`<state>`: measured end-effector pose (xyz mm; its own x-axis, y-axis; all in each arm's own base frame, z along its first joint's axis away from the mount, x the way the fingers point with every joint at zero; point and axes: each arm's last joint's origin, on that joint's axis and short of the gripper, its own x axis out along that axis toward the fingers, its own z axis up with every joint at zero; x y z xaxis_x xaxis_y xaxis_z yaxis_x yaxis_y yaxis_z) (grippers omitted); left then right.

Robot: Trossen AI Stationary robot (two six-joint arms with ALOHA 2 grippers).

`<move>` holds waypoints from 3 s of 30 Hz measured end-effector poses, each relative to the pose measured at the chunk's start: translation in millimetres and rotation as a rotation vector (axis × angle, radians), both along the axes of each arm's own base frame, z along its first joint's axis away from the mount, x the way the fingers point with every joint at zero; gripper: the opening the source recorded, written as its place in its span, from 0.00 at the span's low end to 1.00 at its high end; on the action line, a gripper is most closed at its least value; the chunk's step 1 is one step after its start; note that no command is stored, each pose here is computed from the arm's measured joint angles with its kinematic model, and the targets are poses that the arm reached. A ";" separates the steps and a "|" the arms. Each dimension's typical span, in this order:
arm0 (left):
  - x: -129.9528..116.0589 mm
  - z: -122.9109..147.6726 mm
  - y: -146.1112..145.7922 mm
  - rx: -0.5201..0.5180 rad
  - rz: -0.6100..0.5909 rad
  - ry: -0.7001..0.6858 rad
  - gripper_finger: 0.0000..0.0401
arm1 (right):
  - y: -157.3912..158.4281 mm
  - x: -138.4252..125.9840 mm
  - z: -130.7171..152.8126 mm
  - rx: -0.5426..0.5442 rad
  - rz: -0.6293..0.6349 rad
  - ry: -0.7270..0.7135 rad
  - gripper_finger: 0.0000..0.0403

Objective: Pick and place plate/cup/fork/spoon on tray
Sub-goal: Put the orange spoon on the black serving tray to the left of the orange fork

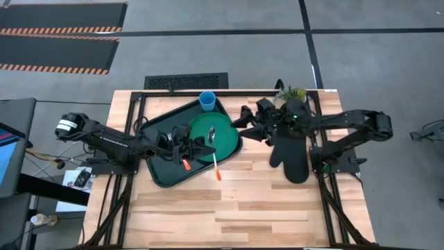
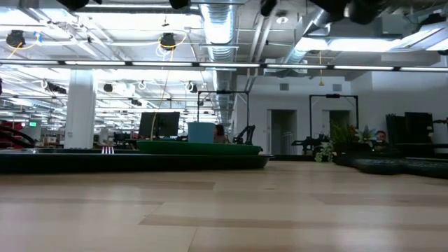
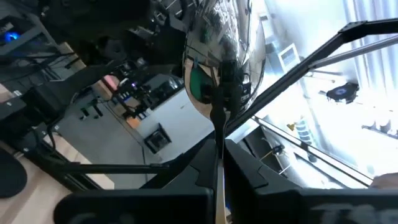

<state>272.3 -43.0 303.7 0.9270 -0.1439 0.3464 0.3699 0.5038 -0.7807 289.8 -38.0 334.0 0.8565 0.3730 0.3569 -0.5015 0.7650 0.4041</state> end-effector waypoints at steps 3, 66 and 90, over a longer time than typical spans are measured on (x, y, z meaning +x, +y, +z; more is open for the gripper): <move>0.2 0.0 1.4 -0.002 -0.006 0.000 0.00 | 1.0 18.4 7.5 -0.023 0.058 -0.007 0.65; 1.2 -2.3 4.0 0.029 0.053 0.023 0.00 | -14.8 85.9 16.4 -0.072 0.191 0.154 0.04; 5.0 -23.8 15.7 -0.074 0.450 0.256 0.50 | -28.2 67.4 3.8 -0.041 -0.065 0.508 0.00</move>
